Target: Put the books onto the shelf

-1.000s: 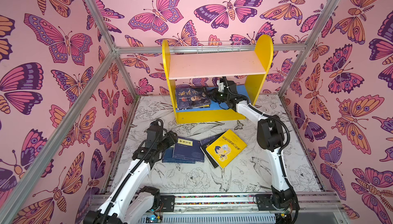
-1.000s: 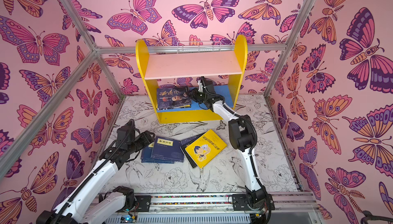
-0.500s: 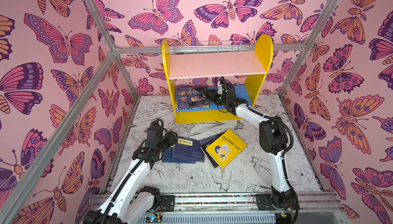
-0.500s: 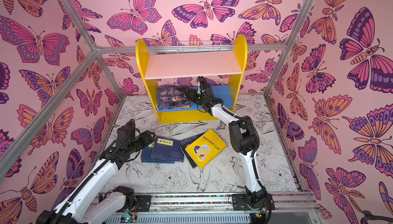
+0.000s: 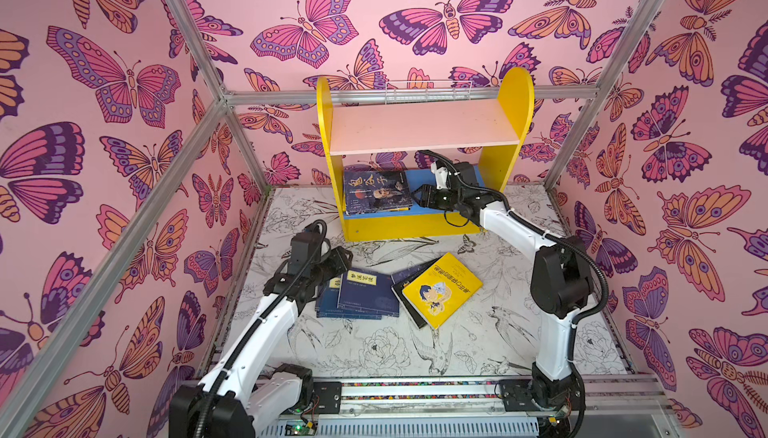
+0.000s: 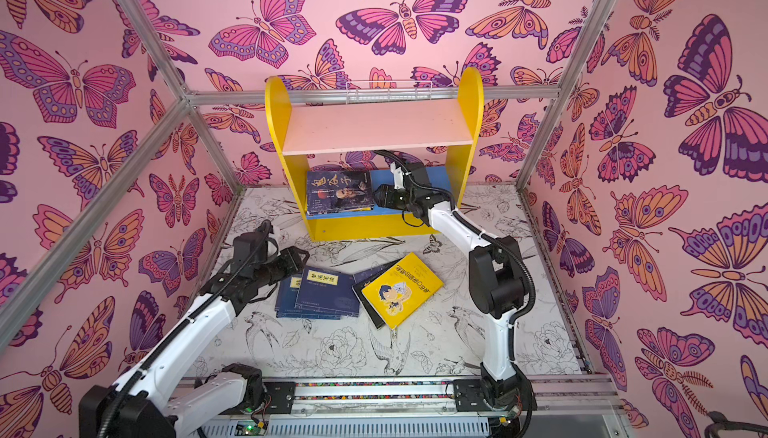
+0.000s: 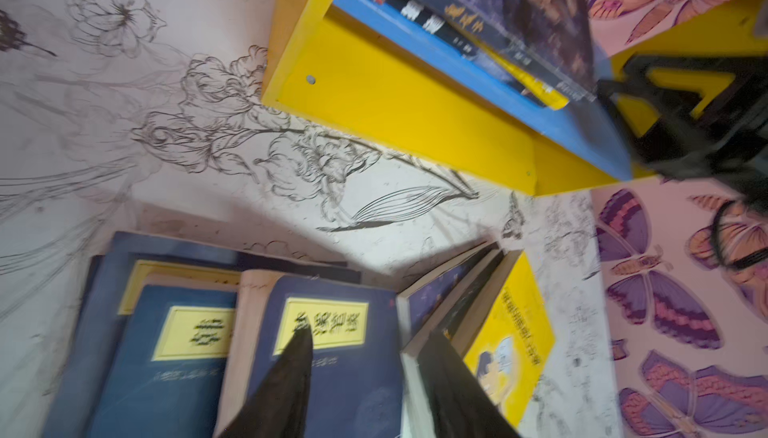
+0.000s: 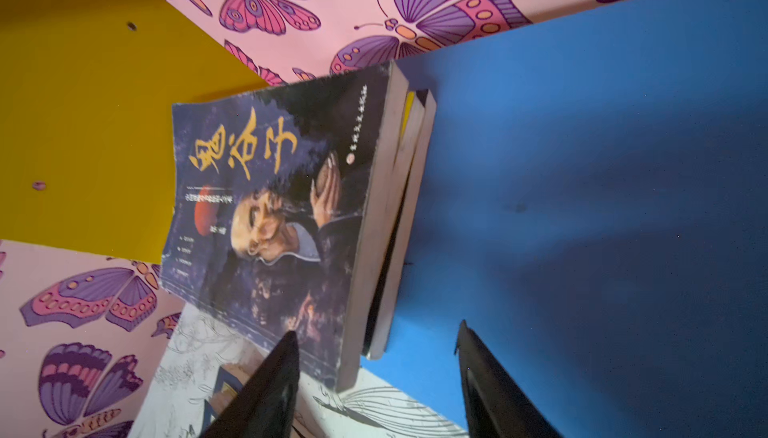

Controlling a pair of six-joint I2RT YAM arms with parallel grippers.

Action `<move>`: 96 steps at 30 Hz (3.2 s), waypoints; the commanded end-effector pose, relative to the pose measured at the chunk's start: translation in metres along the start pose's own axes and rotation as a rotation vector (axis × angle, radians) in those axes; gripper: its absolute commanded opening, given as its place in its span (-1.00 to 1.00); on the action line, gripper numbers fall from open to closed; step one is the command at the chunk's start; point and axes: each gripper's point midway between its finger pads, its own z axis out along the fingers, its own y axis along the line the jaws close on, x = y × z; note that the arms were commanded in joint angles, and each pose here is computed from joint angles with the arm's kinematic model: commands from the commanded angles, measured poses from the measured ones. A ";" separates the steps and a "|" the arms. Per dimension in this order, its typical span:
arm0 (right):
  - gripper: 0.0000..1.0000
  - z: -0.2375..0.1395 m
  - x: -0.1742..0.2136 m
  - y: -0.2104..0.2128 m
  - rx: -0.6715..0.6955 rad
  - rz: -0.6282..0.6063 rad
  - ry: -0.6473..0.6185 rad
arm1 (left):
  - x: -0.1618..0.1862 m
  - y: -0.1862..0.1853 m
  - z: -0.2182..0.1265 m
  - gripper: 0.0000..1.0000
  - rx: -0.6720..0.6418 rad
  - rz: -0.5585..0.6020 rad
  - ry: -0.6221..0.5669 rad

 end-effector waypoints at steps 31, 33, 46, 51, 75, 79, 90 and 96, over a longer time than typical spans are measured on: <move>0.14 0.024 -0.012 -0.009 0.046 -0.075 0.012 | -0.088 -0.029 0.100 -1.00 -0.195 0.159 -0.068; 0.13 0.025 -0.012 -0.012 0.058 -0.073 0.008 | -0.090 -0.026 0.103 -1.00 -0.211 0.156 -0.073; 0.14 -0.004 -0.037 -0.026 0.056 -0.024 -0.169 | -0.109 -0.024 0.115 -1.00 -0.262 0.170 -0.115; 0.14 0.000 -0.032 -0.030 0.057 -0.017 -0.148 | -0.113 -0.025 0.120 -1.00 -0.267 0.176 -0.120; 0.20 -0.019 0.010 -0.009 0.034 -0.222 -0.025 | -0.055 0.016 0.024 -1.00 -0.259 0.032 -0.095; 0.25 -0.016 0.016 -0.006 0.052 -0.302 0.016 | -0.035 0.041 -0.007 -1.00 -0.296 -0.008 -0.097; 0.30 0.006 0.015 0.022 0.082 -0.529 0.084 | 0.015 0.077 -0.019 -1.00 -0.348 -0.093 -0.029; 0.31 0.018 0.021 0.015 0.111 -0.533 0.144 | 0.016 0.077 -0.023 -1.00 -0.341 -0.089 -0.036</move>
